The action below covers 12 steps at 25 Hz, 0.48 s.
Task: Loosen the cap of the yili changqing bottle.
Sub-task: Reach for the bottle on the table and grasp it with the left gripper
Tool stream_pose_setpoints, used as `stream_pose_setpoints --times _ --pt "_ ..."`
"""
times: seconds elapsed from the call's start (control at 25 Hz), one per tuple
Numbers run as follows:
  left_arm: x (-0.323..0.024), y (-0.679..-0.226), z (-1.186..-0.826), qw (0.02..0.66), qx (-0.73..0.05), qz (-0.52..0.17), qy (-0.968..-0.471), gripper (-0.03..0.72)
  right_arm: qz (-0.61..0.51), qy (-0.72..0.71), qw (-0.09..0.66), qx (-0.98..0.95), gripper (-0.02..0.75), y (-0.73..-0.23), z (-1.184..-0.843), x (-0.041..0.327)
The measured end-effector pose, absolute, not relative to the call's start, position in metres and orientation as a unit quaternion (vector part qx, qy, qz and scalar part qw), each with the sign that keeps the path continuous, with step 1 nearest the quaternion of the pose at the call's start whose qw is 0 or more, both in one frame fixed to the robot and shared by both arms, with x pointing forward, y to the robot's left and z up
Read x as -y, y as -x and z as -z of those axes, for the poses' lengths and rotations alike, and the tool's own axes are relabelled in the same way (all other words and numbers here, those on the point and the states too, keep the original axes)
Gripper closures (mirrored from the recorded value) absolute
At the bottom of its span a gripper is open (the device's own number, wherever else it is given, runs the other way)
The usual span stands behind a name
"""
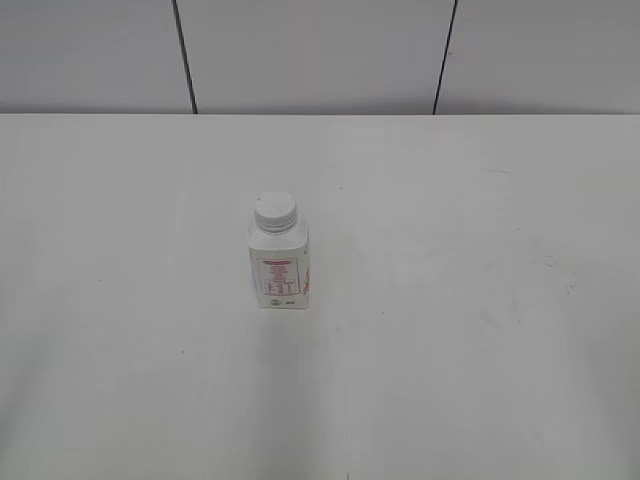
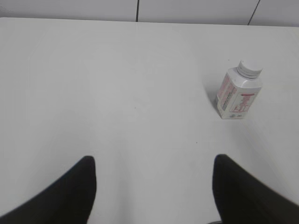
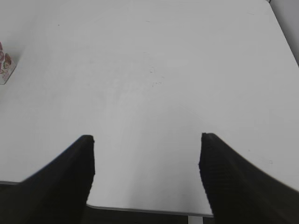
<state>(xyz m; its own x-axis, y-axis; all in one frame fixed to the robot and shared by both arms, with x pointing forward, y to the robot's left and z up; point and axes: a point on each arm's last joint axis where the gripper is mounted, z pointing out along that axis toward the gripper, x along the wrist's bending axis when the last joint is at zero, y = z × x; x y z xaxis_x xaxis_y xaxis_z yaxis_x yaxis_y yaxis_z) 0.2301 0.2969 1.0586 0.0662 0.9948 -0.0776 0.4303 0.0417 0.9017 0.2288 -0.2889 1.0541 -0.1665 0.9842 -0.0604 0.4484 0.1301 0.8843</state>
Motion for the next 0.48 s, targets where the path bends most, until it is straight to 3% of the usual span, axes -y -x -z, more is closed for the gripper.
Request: stream_pose_setpoints --times 0.48 --pt "-0.2969 -0.2301 -1.0586 0.413 -0.592 -0.342 -0.602 0.207 -0.379 -0.540 0.354 -0.663 0.183 -0.2288 -1.0541 0.2889"
